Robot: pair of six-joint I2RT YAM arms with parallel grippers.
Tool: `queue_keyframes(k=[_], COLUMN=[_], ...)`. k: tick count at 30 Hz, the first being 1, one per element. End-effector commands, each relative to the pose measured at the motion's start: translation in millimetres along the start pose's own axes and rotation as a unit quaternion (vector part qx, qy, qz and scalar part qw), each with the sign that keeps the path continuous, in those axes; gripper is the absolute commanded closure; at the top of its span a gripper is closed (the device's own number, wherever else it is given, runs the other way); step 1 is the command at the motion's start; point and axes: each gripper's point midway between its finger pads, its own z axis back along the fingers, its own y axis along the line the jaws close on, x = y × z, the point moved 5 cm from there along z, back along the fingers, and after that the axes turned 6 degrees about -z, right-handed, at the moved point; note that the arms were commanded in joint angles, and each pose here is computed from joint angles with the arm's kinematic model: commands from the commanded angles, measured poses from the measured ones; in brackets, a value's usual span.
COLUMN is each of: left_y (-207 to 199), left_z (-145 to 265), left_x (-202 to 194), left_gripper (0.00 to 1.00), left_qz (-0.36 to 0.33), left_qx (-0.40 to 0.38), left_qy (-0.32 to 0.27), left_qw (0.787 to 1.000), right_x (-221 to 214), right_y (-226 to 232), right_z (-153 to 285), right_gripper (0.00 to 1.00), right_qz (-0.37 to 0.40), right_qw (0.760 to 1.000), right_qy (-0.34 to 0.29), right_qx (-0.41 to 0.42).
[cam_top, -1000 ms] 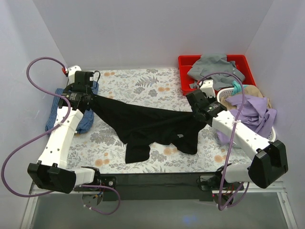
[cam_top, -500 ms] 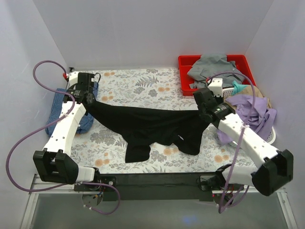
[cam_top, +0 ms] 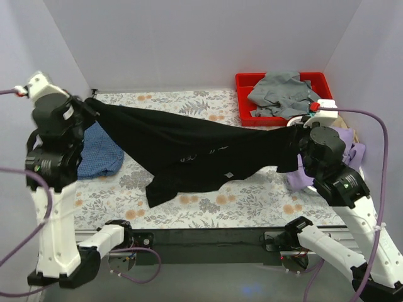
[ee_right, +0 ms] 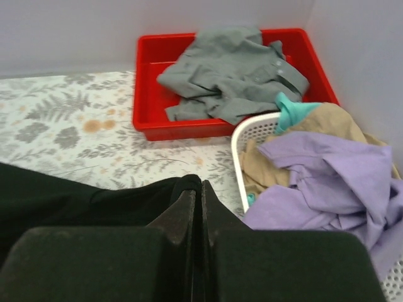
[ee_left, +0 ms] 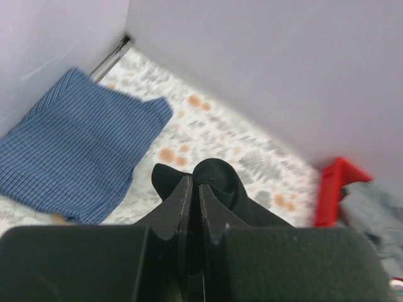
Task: Fold and stack the t-shirts
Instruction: Flatten the tshirt out
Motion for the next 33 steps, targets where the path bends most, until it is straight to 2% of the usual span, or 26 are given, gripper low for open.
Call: queue_keyframes(k=[1,3,6,9,11,14,17,19,21,22,24,25,26,27,29,31,33], left_y=[11,19,26,32,42,38,22,15,4,1,-8,-6,-12,-15,-16,-13,-11], left_z=[66,99,130,146,162,160,122,87,57,32,7,-11,-23,-38,-62,-89,-110], left_x=[37,54,61,59,59,46,21,-10,-36,-63,-90,-117,-121,-137,-155,-171,-171], left_gripper=[1.0,1.0,1.0,1.0,1.0,1.0,1.0,1.0,1.0,1.0,1.0,1.0,1.0,1.0,1.0,1.0,1.0], left_qz=[0.032,0.048,0.064,0.079,0.104,0.108,0.088,0.072,0.066,0.065,0.07,0.075,0.083,0.083,0.087,0.085,0.086], left_qx=[-0.042,-0.053,-0.076,-0.085,-0.084,-0.102,-0.101,-0.086,-0.096,-0.089,-0.1,-0.089,-0.096,-0.091,-0.08,-0.039,-0.004], left_qy=[-0.069,-0.107,-0.13,-0.139,-0.158,-0.136,-0.055,0.01,0.053,0.087,0.128,0.164,0.158,0.183,0.194,0.202,0.185], left_qw=[0.996,0.992,0.987,0.983,0.978,0.98,0.99,0.994,0.992,0.99,0.984,0.98,0.979,0.975,0.974,0.975,0.979], right_x=[49,76,94,114,126,130,119,110,91,83,63,55,47,33,14,1,-11], right_y=[6,1,4,9,5,4,17,27,42,46,58,62,68,72,79,84,88], right_z=[40,64,85,112,128,132,116,104,80,71,45,36,23,11,-12,-29,-52], right_gripper=[0.99,0.99,0.99,0.99,0.99,0.99,0.99,0.99,0.99,0.99,0.99,0.99,0.99,0.99,0.99,0.99,0.99], right_qz=[-0.033,-0.041,-0.029,-0.022,-0.027,-0.029,-0.019,-0.01,0.001,0.005,0.015,0.02,0.023,0.03,0.043,0.049,0.059], right_qw=[0.99,0.982,0.972,0.952,0.943,0.94,0.943,0.945,0.949,0.951,0.955,0.957,0.96,0.962,0.967,0.971,0.977], right_qy=[-0.075,-0.113,-0.125,-0.154,-0.178,-0.182,-0.153,-0.132,-0.098,-0.086,-0.06,-0.051,-0.04,-0.021,0.005,0.017,0.032], right_qx=[0.112,0.145,0.195,0.263,0.28,0.286,0.294,0.3,0.3,0.298,0.289,0.284,0.277,0.269,0.252,0.232,0.2])
